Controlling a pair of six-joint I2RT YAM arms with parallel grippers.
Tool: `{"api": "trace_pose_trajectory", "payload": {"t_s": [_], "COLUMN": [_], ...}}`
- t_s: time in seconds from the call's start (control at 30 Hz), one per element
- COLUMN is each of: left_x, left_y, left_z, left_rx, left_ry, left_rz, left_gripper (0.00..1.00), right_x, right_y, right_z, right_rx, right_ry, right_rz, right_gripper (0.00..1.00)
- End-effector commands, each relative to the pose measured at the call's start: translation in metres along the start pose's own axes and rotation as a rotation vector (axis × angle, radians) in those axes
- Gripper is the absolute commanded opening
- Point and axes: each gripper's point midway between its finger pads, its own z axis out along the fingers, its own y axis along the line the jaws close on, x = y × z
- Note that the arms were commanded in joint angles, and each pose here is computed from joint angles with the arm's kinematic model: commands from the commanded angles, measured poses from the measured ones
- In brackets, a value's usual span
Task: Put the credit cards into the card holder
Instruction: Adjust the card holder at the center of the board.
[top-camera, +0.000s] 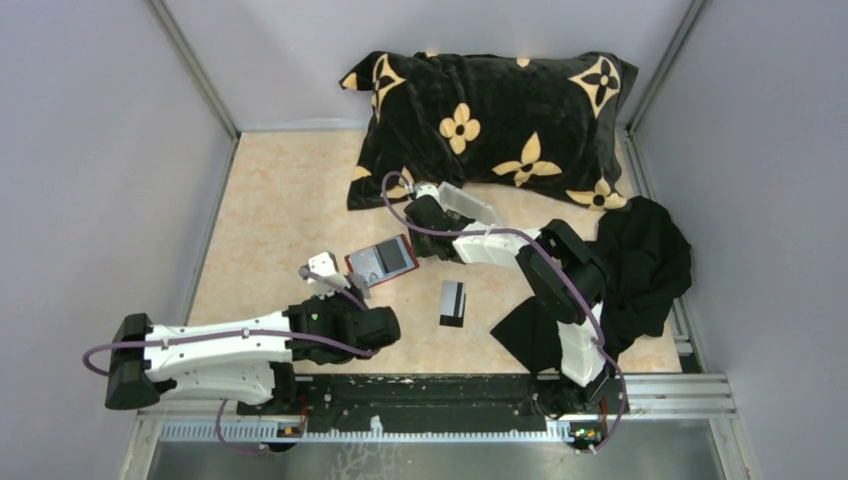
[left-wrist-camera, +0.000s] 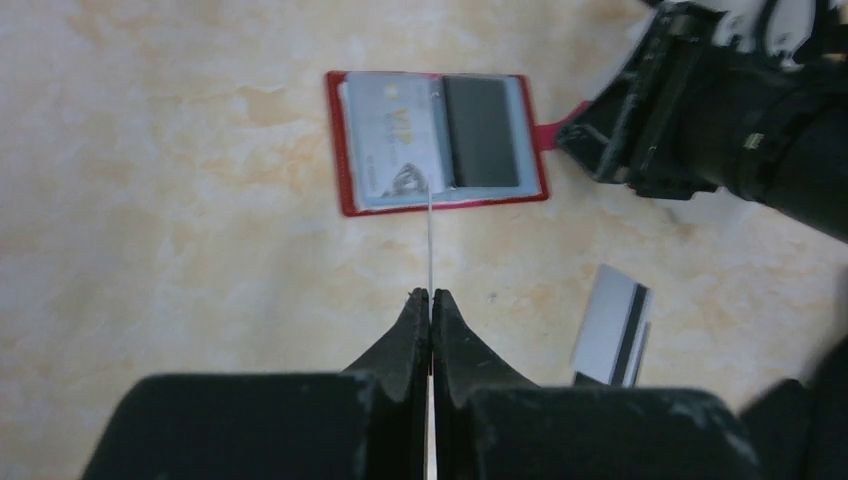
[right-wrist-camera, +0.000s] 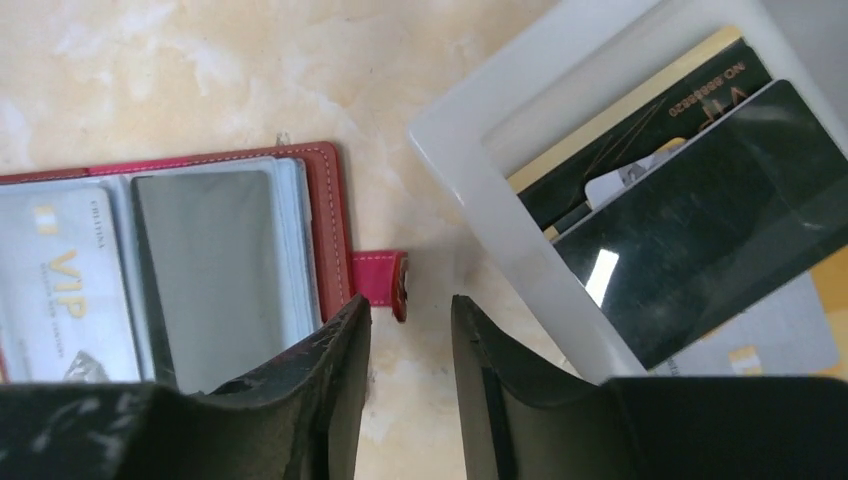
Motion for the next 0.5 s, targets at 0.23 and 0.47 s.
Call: {"api": "trace_pose_trajectory", "payload": {"t_s": [0.23, 0.47], "left_x": [-0.059, -0.044], "left_y": [-0.095, -0.080], "left_z": [0.032, 0.075], "left_rx": [0.341, 0.322], "left_ry": [-0.084, 0.022], "left_rz": [0.094, 0.061], "left_gripper": [0.00, 0.00], "right_x": [-0.058, -0.058], "right_y": [0.019, 0.029], "right_z": [-0.052, -0.059], "right_rx": [-0.108, -0.169], "right_ry": [-0.175, -0.233], "right_rz": [-0.011, -0.054], "right_gripper": [0.42, 0.18]}}
